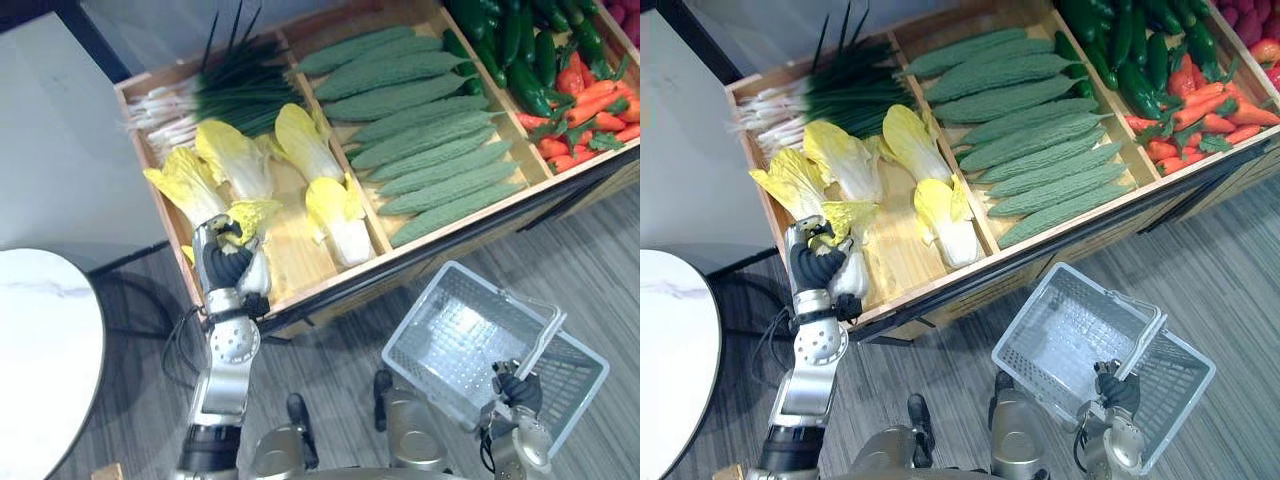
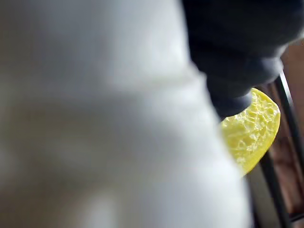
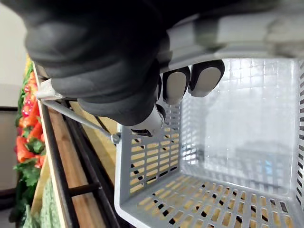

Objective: Pick vegetable in the basket

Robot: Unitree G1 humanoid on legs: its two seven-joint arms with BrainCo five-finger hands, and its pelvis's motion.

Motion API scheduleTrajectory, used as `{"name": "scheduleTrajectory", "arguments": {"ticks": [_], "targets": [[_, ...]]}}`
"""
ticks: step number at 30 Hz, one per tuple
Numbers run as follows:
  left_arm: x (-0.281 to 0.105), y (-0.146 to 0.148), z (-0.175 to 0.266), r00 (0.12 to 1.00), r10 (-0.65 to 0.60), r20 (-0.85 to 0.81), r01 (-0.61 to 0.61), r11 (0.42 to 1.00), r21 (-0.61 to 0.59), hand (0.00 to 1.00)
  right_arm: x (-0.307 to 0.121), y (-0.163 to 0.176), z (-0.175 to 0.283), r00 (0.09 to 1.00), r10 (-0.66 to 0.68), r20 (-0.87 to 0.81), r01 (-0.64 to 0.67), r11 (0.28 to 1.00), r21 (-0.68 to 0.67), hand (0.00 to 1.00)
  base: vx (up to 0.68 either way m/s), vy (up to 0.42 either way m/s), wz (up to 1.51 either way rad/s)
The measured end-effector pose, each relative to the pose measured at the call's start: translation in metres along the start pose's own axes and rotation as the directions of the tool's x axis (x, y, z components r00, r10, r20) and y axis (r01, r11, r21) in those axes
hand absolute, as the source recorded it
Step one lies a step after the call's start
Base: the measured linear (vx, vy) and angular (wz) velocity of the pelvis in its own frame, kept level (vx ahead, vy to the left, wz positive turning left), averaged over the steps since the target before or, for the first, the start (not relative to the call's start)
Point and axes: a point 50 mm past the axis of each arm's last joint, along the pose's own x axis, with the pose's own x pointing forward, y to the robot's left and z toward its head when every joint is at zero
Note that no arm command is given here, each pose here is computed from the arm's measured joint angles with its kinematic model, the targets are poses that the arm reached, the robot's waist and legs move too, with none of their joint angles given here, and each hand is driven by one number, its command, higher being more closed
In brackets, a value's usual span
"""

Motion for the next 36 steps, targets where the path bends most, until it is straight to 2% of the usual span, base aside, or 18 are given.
{"name": "scheduleTrajectory", "arguments": {"ticks": [6, 7, 11, 14, 16, 18, 22, 28, 32, 36], "targets": [[-0.017, -0.008, 0.011, 0.997, -0.076, 0.000, 0.075, 0.990, -0.116, 1.00, -0.010, 0.014, 0.027, 0.991, 0.068, 0.114, -0.069, 0.998, 0.010, 1.00, -0.04, 0.034, -1.14], [-0.017, -0.013, 0.020, 0.994, -0.102, 0.035, 0.106, 0.978, -0.177, 1.00, -0.015, 0.044, 0.038, 0.969, 0.183, 0.166, -0.185, 0.983, -0.003, 1.00, 0.09, 0.137, -3.18], [-0.012, -0.021, 0.031, 0.989, -0.119, 0.084, 0.134, 0.969, -0.209, 1.00, -0.012, 0.048, 0.036, 0.972, 0.182, 0.151, -0.184, 0.983, 0.002, 1.00, 0.09, 0.019, -1.54], [0.002, -0.014, 0.019, 0.995, -0.081, 0.060, 0.092, 0.977, -0.195, 1.00, 0.002, 0.080, 0.037, 0.947, 0.277, 0.163, -0.274, 0.961, -0.039, 1.00, 0.14, -0.019, -2.24], [0.002, -0.014, 0.007, 0.993, -0.110, 0.029, 0.114, 0.977, -0.178, 1.00, 0.002, 0.100, 0.034, 0.928, 0.344, 0.144, -0.342, 0.939, -0.039, 1.00, 0.15, -0.107, -2.25], [-0.002, -0.038, -0.008, 0.972, -0.231, -0.033, 0.222, 0.959, -0.178, 1.00, 0.004, 0.095, 0.033, 0.923, 0.364, 0.127, -0.356, 0.931, -0.079, 1.00, 0.18, -0.162, -1.68], [-0.012, -0.055, -0.014, 0.946, -0.314, -0.078, 0.290, 0.930, -0.225, 1.00, 0.007, 0.096, 0.037, 0.912, 0.391, 0.121, -0.377, 0.918, -0.122, 1.00, 0.29, 0.116, -1.40], [-0.015, -0.062, -0.015, 0.937, -0.338, -0.089, 0.308, 0.920, -0.243, 1.00, 0.010, 0.091, 0.038, 0.914, 0.388, 0.120, -0.369, 0.917, -0.154, 1.00, 0.27, 0.217, -1.12], [-0.024, -0.074, -0.016, 0.901, -0.423, -0.093, 0.388, 0.883, -0.263, 1.00, 0.004, 0.084, 0.024, 0.929, 0.364, 0.065, -0.353, 0.925, -0.138, 1.00, 0.21, 0.216, -0.13], [-0.033, -0.085, -0.015, 0.854, -0.514, -0.086, 0.465, 0.826, -0.317, 1.00, -0.005, 0.096, 0.014, 0.898, 0.439, 0.005, -0.437, 0.896, -0.077, 1.00, 0.12, 0.113, -0.18]]}}
